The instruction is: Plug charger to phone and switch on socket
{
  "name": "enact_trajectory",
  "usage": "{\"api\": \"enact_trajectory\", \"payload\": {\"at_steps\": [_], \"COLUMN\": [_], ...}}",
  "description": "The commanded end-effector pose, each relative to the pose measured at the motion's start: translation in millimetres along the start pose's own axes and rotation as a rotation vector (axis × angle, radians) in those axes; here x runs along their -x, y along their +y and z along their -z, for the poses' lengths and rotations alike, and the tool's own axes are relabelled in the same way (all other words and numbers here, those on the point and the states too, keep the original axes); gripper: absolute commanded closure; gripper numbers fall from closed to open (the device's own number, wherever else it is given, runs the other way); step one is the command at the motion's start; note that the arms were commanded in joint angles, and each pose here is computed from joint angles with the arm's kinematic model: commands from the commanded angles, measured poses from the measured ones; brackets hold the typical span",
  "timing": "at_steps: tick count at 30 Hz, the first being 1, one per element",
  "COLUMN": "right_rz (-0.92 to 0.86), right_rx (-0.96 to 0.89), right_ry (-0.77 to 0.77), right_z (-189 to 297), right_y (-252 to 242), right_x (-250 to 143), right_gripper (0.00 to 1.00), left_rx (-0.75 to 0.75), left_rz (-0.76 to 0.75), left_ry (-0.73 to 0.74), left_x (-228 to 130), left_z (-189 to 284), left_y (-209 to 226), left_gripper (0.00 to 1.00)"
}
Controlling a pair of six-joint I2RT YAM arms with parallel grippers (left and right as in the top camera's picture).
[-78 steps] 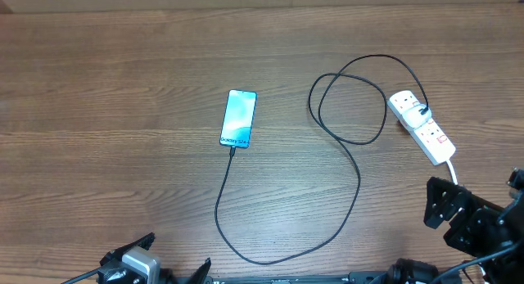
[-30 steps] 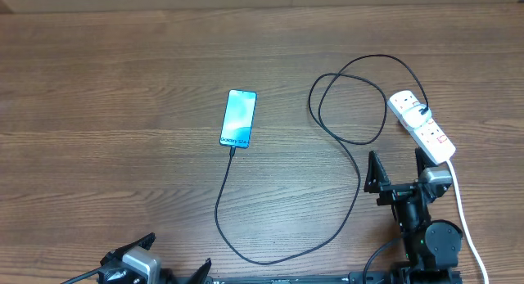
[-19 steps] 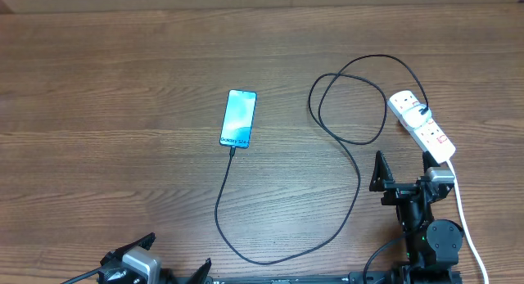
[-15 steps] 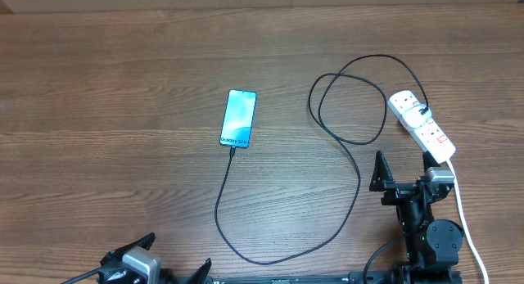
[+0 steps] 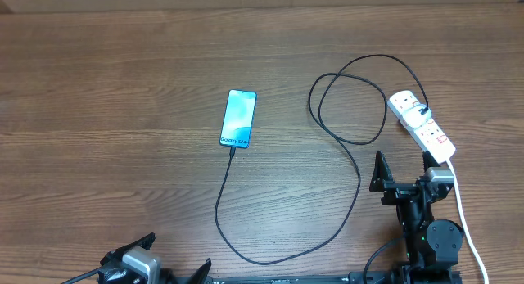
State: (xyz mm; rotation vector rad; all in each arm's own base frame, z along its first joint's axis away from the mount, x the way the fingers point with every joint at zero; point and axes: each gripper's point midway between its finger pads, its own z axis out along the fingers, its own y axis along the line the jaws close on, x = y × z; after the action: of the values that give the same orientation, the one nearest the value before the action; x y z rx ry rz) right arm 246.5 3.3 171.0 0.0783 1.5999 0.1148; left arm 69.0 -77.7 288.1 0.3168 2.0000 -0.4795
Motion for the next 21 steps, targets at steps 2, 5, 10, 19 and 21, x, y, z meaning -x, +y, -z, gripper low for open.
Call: {"api": "enact_trajectory", "payload": {"at_steps": [2,5,10,19,21], "right_rz": [0.004,0.004,0.004,0.004,0.004], "right_rx": [-0.013,-0.013,-0.013,-0.013,-0.013], "right_ry": [-0.007,-0.007,-0.007,-0.007,-0.007], "right_z": [0.0,0.0,0.0,0.0,0.0], "right_y": [-2.9,-2.9,-2.9,-2.9,-2.9], "right_x": [-1.1,-1.1,-1.1,-1.1,-1.1], "right_gripper": [0.0,0.0,0.0,0.0,0.0], "left_rx": [-0.016,-0.016,-0.012,-0.012,-0.018], "left_rz": [-0.019,-0.02,-0.017,-0.009,-0.002], "left_ry": [-0.005,-0.005,0.007,0.022,0.02], "left_x": [-0.8,-0.8,-3.7,-7.6,-7.5], "left_z": [1.0,1.0,1.1,1.0,1.3], "left_y": [-2.8,-2.9,-2.2,-2.2,-3.3], "left_gripper": [0.01,0.0,0.24,0.0,0.0]}}
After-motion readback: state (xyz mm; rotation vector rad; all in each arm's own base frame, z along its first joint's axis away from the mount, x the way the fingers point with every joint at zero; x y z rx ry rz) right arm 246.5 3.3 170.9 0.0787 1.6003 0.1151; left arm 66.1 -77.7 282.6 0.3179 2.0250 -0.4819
